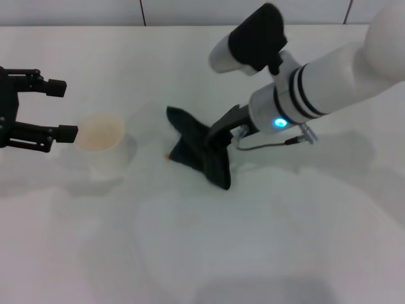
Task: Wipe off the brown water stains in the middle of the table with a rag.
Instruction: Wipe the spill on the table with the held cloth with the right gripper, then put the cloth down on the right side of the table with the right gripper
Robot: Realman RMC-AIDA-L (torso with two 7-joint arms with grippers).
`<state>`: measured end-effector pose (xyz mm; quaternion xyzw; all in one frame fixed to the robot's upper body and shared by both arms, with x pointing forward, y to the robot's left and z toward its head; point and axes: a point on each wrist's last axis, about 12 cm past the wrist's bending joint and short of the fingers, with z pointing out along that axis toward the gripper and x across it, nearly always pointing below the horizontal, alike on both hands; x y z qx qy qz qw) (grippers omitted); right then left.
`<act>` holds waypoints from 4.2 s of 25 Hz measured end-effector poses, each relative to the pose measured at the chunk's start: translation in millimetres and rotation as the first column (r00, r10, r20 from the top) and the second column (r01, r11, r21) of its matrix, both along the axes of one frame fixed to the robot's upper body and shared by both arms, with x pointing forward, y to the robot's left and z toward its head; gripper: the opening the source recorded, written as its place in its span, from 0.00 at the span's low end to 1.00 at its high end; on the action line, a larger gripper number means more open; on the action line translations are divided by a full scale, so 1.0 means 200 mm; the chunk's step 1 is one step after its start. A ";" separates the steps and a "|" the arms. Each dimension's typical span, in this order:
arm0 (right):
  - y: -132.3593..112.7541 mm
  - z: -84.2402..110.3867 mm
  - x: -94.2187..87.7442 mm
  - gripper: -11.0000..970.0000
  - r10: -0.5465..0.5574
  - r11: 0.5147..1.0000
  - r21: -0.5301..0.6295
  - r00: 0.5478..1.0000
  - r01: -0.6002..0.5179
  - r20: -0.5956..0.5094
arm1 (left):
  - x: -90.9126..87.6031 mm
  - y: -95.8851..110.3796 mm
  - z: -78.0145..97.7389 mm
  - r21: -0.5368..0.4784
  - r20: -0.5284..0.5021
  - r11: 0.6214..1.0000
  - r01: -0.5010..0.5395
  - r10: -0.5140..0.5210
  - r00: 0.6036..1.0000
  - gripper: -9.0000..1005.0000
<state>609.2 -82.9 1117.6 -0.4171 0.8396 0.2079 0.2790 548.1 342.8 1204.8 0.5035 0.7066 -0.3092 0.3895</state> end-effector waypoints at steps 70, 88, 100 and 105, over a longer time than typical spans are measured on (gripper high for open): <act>-0.10 -0.01 0.09 0.08 -0.106 0.994 0.007 0.994 0.106 -0.019 | 0.02 -0.02 -0.01 -0.003 0.022 1.000 -0.021 0.021 1.000 0.86; -0.38 -0.02 0.00 0.10 -0.215 0.973 0.076 0.976 0.217 -0.038 | 0.02 -0.02 -0.02 -0.009 0.023 1.000 -0.029 0.029 0.999 0.86; -0.52 -0.03 -0.13 0.11 -0.213 0.975 0.052 0.975 0.217 -0.071 | 0.03 -0.02 -0.01 -0.009 0.028 0.999 -0.037 0.037 0.999 0.86; -0.58 -0.02 -0.18 0.11 -0.211 0.975 0.048 0.973 0.216 -0.091 | 0.03 -0.01 -0.02 -0.014 0.032 0.999 -0.042 0.043 0.999 0.86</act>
